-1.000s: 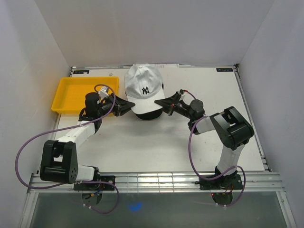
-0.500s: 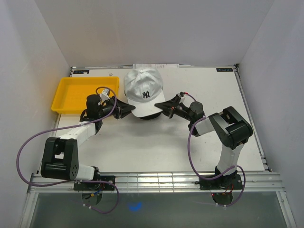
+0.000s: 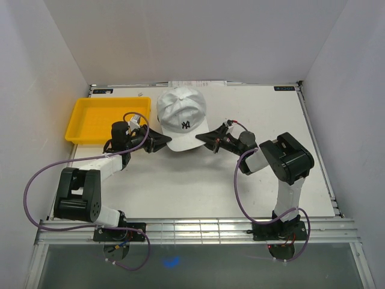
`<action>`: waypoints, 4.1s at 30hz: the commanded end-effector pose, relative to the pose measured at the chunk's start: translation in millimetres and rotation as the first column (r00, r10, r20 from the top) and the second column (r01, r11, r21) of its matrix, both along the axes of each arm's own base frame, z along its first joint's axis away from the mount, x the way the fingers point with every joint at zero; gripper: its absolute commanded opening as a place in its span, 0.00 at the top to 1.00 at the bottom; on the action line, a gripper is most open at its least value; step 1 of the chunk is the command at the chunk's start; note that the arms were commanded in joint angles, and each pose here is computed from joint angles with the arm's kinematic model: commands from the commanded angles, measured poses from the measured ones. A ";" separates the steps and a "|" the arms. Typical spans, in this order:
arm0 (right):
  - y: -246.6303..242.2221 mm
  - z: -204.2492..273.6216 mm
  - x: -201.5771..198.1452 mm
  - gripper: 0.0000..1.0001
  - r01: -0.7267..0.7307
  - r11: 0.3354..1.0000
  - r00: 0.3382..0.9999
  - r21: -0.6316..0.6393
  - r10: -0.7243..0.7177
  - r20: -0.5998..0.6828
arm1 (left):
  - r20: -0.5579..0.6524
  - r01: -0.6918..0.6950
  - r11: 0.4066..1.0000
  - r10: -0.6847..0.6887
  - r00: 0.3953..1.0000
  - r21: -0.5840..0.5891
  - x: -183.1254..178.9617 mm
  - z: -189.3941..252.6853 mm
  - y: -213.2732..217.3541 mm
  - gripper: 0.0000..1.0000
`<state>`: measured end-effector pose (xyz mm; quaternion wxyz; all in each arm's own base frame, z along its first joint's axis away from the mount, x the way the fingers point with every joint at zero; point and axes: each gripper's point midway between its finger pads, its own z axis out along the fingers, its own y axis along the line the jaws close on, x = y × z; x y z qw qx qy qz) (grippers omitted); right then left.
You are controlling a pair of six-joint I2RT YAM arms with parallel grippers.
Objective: Stack the hats
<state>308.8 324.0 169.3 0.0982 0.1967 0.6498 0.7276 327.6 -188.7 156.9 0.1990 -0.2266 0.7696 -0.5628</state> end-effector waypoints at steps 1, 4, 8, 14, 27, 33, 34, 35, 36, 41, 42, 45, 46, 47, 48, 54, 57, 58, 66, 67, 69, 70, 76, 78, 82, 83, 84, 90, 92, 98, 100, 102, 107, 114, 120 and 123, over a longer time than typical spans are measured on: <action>0.8 -18.1 -30.4 0.92 -0.121 0.992 0.992 -0.024 0.121 0.030 | -0.016 -0.171 0.981 0.173 0.985 0.090 25.8 -26.3 31.5 1.00; 1.5 -23.2 -28.5 0.92 -0.121 0.992 0.992 -0.038 0.122 0.024 | -0.024 -0.172 0.980 0.175 0.984 0.098 27.0 -31.5 32.4 1.00; 3.2 -27.1 -26.3 0.92 -0.124 0.991 0.992 -0.052 0.125 0.022 | -0.025 -0.176 0.979 0.180 0.983 0.106 29.4 -35.5 34.1 1.00; 2.4 -21.4 -24.5 0.92 -0.126 0.991 0.991 -0.053 0.128 0.038 | 0.012 -0.168 0.980 0.167 0.986 0.111 31.5 -28.0 34.1 1.00; 8.4 57.2 -13.9 0.92 -0.116 0.988 0.966 -0.104 0.137 0.221 | 0.083 -0.135 0.988 0.129 0.988 0.076 35.7 17.5 31.2 1.00; 10.0 81.3 -12.1 0.92 -0.116 0.987 0.955 -0.111 0.141 0.259 | 0.149 -0.129 0.990 0.120 0.981 0.051 37.8 59.6 29.4 1.00; 9.8 83.0 -12.5 0.92 -0.114 0.986 0.955 -0.117 0.142 0.262 | 0.155 -0.130 0.990 0.121 0.980 0.049 38.4 64.5 29.8 1.00; 10.3 87.2 -11.8 0.92 -0.115 0.986 0.952 -0.118 0.143 0.270 | 0.151 -0.129 0.990 0.120 0.981 0.052 37.9 66.8 29.4 1.00; 10.6 89.2 -11.2 0.92 -0.114 0.986 0.951 -0.120 0.143 0.273 | 0.169 -0.129 0.990 0.118 0.978 0.052 40.3 76.0 29.4 1.00; 12.0 101.8 -9.0 0.92 -0.115 0.986 0.948 -0.122 0.145 0.284 | 0.190 -0.133 0.990 0.122 0.974 0.048 42.1 94.5 29.6 1.00; 13.2 108.6 -6.9 0.92 -0.112 0.986 0.942 -0.122 0.144 0.303 | 0.193 -0.135 0.990 0.123 0.973 0.048 42.9 96.8 29.8 1.00; 17.1 118.2 -0.5 0.92 -0.116 0.985 0.939 -0.128 0.150 0.308 | 0.200 -0.141 0.989 0.129 0.971 0.043 48.4 104.9 30.8 1.00; 19.2 119.3 1.3 0.92 -0.121 0.984 0.940 -0.129 0.155 0.304 | 0.199 -0.141 0.989 0.130 0.971 0.042 51.9 107.6 31.1 1.00; 20.1 119.5 4.4 0.92 -0.121 0.984 0.943 -0.132 0.155 0.295 | 0.203 -0.145 0.989 0.134 0.970 0.040 54.2 110.5 31.7 1.00; 21.4 122.7 6.9 0.92 -0.121 0.984 0.943 -0.129 0.155 0.295 | 0.201 -0.147 0.988 0.136 0.970 0.038 56.9 111.1 32.1 1.00; 35.3 150.1 30.7 0.92 -0.131 0.983 0.938 -0.132 0.166 0.303 | 0.225 -0.151 0.989 0.148 0.963 -0.004 83.6 141.2 35.8 1.00; 41.9 162.8 42.2 0.92 -0.133 0.982 0.933 -0.134 0.170 0.317 | 0.243 -0.151 0.989 0.148 0.959 -0.009 98.1 158.9 36.5 1.00; 44.1 161.5 46.7 0.92 -0.133 0.982 0.936 -0.133 0.169 0.310 | 0.240 -0.151 0.989 0.148 0.959 -0.009 101.4 160.6 36.5 1.00; 51.7 178.6 62.9 0.92 -0.131 0.984 0.935 -0.122 0.163 0.316 | 0.223 -0.130 0.991 0.132 0.966 -0.024 122.1 168.7 38.3 1.00; 51.6 177.9 64.2 0.92 -0.129 0.984 0.936 -0.123 0.162 0.313 | 0.213 -0.127 0.991 0.130 0.968 -0.027 124.2 165.9 37.9 1.00; 51.1 173.3 64.2 0.92 -0.133 0.983 0.937 -0.129 0.167 0.306 | 0.205 -0.117 0.993 0.121 0.971 -0.033 123.7 163.2 36.7 1.00; 50.4 172.3 62.8 0.92 -0.132 0.982 0.937 -0.131 0.167 0.306 | 0.203 -0.114 0.993 0.119 0.972 -0.035 123.6 161.8 36.3 1.00; 42.0 154.7 48.0 0.92 -0.127 0.983 0.941 -0.135 0.163 0.298 | 0.201 -0.096 0.994 0.103 0.974 -0.044 112.6 150.7 34.4 1.00; 39.7 151.4 42.9 0.92 -0.124 0.983 0.940 -0.134 0.159 0.302 | 0.192 -0.092 0.995 0.099 0.976 -0.045 107.5 145.9 34.0 1.00; 32.1 144.5 30.7 0.92 -0.117 0.983 0.938 -0.139 0.155 0.311 | 0.202 -0.085 0.995 0.092 0.975 -0.045 98.4 142.9 33.4 1.00; 30.5 136.9 28.0 0.92 -0.117 0.982 0.942 -0.146 0.156 0.298 | 0.203 -0.080 0.996 0.088 0.975 -0.045 96.0 142.2 33.0 1.00; 29.3 136.2 26.2 0.92 -0.114 0.983 0.940 -0.147 0.155 0.303 | 0.204 -0.077 0.996 0.084 0.975 -0.038 93.9 138.3 33.0 1.00; 20.9 117.4 11.8 0.92 -0.106 0.980 0.943 -0.166 0.152 0.297 | 0.239 -0.070 0.997 0.072 0.968 -0.017 79.6 137.7 33.2 1.00; 18.9 115.0 7.4 0.92 -0.102 0.981 0.941 -0.163 0.148 0.304 | 0.248 -0.067 0.998 0.065 0.967 -0.002 75.5 133.8 33.5 1.00; 12.1 88.2 -3.8 0.92 -0.104 0.979 0.951 -0.175 0.150 0.272 | 0.258 -0.055 0.998 0.046 0.965 0.029 65.9 117.5 33.7 1.00; 10.2 77.5 -7.0 0.92 -0.105 0.978 0.954 -0.180 0.150 0.259 | 0.251 -0.056 0.998 0.046 0.967 0.036 64.6 111.4 34.1 1.00; 9.6 70.9 -9.3 0.92 -0.106 0.978 0.955 -0.179 0.150 0.255 | 0.236 -0.059 0.997 0.047 0.971 0.043 61.7 102.1 34.6 1.00; 7.0 51.7 -14.4 0.92 -0.113 0.978 0.964 -0.176 0.151 0.218 | 0.213 -0.073 0.996 0.059 0.975 0.057 58.1 86.6 36.5 1.00; 5.3 22.9 -16.8 0.92 -0.117 0.975 0.975 -0.188 0.149 0.167 | 0.166 -0.095 0.993 0.082 0.983 0.073 58.0 64.0 39.2 1.00; 5.0 3.3 -17.7 0.92 -0.125 0.972 0.979 -0.196 0.153 0.131 | 0.115 -0.108 0.990 0.097 0.989 0.090 53.9 40.3 41.4 1.00; 4.3 -6.4 -18.5 0.92 -0.126 0.972 0.983 -0.201 0.150 0.109 | 0.094 -0.110 0.989 0.101 0.990 0.097 51.0 29.3 42.1 1.00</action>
